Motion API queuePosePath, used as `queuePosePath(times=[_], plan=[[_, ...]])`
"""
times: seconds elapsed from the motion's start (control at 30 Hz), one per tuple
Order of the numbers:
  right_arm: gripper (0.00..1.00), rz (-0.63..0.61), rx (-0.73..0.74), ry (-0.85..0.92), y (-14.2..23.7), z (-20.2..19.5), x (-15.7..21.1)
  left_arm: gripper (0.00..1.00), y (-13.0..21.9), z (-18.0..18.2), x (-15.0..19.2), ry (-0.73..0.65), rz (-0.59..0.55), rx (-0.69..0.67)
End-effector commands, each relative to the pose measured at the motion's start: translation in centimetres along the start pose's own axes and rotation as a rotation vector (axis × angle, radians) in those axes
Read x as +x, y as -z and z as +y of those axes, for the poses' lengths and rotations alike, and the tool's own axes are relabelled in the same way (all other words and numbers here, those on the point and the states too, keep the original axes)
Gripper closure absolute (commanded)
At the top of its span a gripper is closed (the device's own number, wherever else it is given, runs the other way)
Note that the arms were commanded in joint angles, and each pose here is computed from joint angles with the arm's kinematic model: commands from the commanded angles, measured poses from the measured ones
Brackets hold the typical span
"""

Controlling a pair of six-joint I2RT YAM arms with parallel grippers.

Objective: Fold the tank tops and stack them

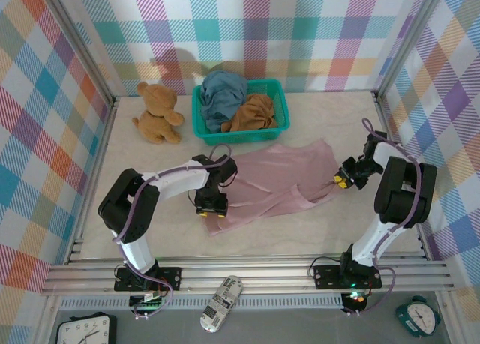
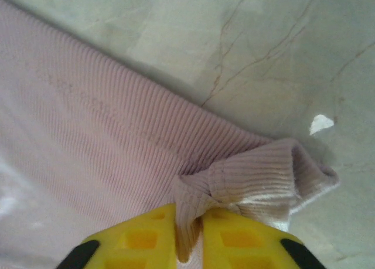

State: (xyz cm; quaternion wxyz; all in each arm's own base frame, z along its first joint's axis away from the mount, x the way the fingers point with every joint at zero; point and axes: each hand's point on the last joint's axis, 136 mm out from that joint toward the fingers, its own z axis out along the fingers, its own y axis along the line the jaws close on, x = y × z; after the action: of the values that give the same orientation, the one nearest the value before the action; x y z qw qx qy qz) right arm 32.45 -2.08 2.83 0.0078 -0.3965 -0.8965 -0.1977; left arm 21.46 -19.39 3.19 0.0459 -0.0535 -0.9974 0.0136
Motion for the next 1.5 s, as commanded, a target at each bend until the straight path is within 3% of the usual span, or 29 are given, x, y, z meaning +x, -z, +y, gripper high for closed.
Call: queuePosePath(times=[0.0,0.17,0.33,0.47,0.63,0.8,0.97,1.1,1.3,1.47], plan=[[0.73,-0.028,-0.002,0.023,0.1,0.3,-1.2,0.54,0.9,-0.1,-0.9,0.018,-0.028,0.008],[0.60,-0.033,0.007,0.048,-0.3,0.0,-1.2,0.56,0.6,1.4,-0.4,0.006,-0.007,-0.067],[0.57,-0.028,0.071,0.066,-0.6,-1.8,-0.4,0.55,0.7,2.6,-1.6,0.013,-0.042,-0.083],[0.54,-0.030,0.096,0.098,-0.1,-2.5,0.3,0.54,1.3,1.5,-3.3,0.010,-0.071,-0.045],[0.43,-0.105,0.020,0.163,3.5,-0.1,0.8,0.52,2.8,-0.7,-5.1,0.005,-0.120,0.045],[0.43,-0.088,-0.059,0.206,4.2,2.4,4.5,0.53,1.5,-2.6,-5.1,-0.010,-0.092,0.107],[0.46,0.014,-0.133,0.272,0.8,4.9,10.0,0.54,-0.2,-2.6,-3.5,-0.011,-0.044,0.120],[0.50,0.030,-0.135,0.311,-1.9,5.7,11.5,0.54,-1.2,-2.1,-2.2,-0.013,-0.004,0.119],[0.57,0.062,0.049,0.275,-4.7,1.3,11.6,0.55,-1.9,-2.2,-0.2,-0.019,0.046,0.136],[0.58,0.051,0.188,0.214,-3.4,-2.3,12.1,0.54,-1.4,-3.5,1.3,-0.019,0.061,0.173]])
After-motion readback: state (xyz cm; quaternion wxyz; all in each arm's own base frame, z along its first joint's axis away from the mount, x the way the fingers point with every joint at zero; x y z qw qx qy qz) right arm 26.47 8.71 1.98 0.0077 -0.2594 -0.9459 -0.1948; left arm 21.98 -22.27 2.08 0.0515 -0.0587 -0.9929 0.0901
